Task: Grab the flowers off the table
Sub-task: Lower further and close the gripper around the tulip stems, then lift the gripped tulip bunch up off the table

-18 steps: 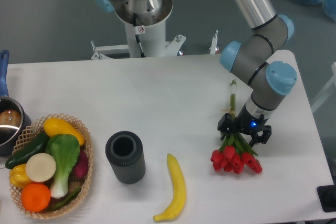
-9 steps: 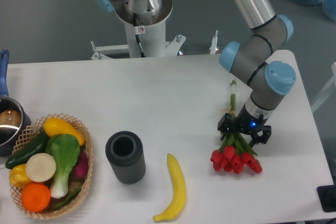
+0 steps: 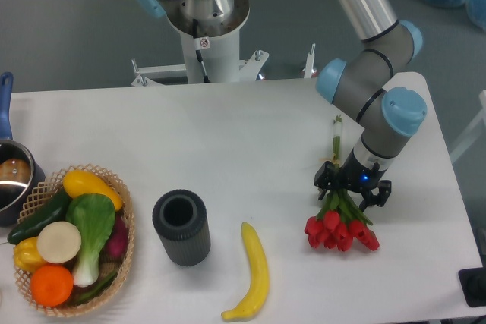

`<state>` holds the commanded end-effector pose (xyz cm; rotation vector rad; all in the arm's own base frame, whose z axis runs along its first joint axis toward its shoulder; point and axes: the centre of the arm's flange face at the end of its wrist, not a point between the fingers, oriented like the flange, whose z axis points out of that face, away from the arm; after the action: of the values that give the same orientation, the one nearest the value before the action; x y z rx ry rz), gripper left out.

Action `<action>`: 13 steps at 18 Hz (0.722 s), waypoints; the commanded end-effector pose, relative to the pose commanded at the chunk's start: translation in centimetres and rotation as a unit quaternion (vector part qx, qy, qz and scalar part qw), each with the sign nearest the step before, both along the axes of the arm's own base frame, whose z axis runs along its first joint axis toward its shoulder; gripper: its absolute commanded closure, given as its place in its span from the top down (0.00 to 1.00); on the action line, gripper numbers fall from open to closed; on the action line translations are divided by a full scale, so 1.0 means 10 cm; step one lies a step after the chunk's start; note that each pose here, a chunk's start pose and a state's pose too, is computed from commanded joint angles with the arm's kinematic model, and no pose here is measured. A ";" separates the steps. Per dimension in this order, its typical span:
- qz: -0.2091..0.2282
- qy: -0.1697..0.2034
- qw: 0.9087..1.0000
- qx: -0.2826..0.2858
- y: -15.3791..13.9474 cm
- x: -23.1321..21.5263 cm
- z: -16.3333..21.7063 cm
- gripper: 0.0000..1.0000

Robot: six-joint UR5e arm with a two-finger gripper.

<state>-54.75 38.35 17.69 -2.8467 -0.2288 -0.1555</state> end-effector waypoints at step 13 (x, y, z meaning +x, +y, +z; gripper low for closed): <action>0.001 0.001 1.000 0.000 0.03 -0.01 -0.01 0.79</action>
<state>-54.90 38.61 17.62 -2.8472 -0.2304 -0.1521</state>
